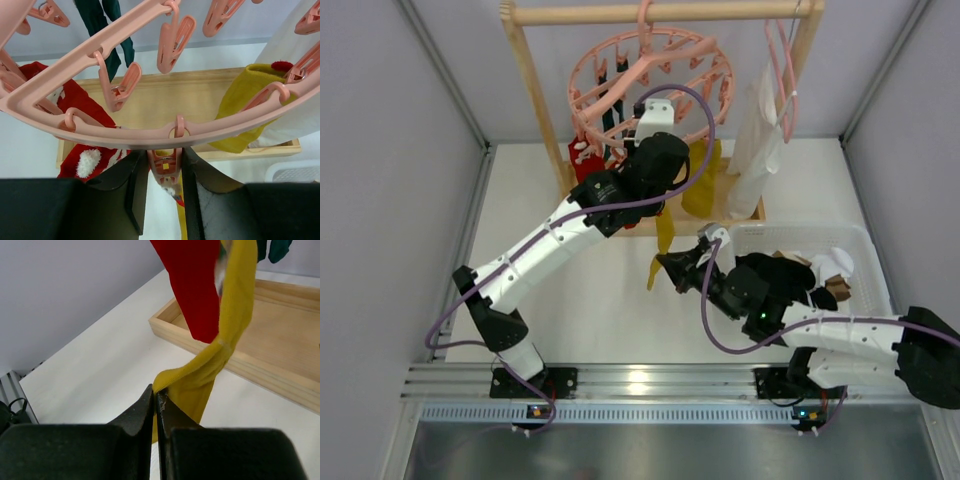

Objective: Remove the socks clipped to the hanger

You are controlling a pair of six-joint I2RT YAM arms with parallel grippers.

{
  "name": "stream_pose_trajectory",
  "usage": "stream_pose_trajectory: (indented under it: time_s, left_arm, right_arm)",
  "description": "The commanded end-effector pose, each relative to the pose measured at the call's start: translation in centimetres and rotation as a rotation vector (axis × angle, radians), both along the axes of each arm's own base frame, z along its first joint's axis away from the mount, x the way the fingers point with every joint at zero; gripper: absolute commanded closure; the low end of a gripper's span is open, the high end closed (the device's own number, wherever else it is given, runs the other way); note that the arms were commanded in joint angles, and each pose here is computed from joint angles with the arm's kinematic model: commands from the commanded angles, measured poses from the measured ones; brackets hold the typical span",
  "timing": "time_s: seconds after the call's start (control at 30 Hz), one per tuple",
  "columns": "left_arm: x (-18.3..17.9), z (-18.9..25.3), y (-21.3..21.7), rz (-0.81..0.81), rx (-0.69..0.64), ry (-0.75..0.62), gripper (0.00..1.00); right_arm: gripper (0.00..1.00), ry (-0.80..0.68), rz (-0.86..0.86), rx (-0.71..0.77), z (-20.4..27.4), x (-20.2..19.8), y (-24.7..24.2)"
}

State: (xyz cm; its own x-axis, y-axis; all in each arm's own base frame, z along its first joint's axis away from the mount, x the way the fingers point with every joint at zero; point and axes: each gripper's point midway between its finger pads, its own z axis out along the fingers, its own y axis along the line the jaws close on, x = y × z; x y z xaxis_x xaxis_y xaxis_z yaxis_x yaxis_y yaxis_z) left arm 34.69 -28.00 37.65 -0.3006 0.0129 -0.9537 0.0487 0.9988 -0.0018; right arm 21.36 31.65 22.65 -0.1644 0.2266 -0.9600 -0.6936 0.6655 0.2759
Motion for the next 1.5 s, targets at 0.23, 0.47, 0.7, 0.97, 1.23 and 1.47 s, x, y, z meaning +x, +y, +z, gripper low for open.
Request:
stream_pose_trajectory:
  time_s: [0.23,0.47,0.7,0.97,1.23,1.47]
  left_arm:
    - [-1.0,1.8,-1.0,-0.078,-0.121,-0.003,0.61]
    - [-3.5,2.6,-0.2,-0.142,-0.219,0.02,0.3]
    - [-6.8,2.2,1.6,-0.195,-0.278,0.046,0.02]
    - [-10.4,-0.8,5.1,-0.217,-0.301,0.092,0.02]
    - [-12.5,-3.2,10.3,-0.165,-0.255,0.072,0.02]
    - [-13.3,-5.9,13.8,-0.08,-0.128,0.12,0.01]
  right_arm:
    - [1.0,0.017,-0.045,0.069,3.6,-2.4,-4.8]
    - [1.0,0.143,-0.362,-0.04,3.2,-1.9,-14.3]
    - [1.0,0.208,-0.7,-0.117,3.4,-2.1,-23.2]
    - [1.0,0.246,-1.022,-0.309,3.2,-0.6,-28.8]
    - [1.0,0.442,-1.239,-0.329,0.2,4.0,-35.7]
    - [0.0,0.439,-1.172,-0.227,0.4,5.4,-34.9]
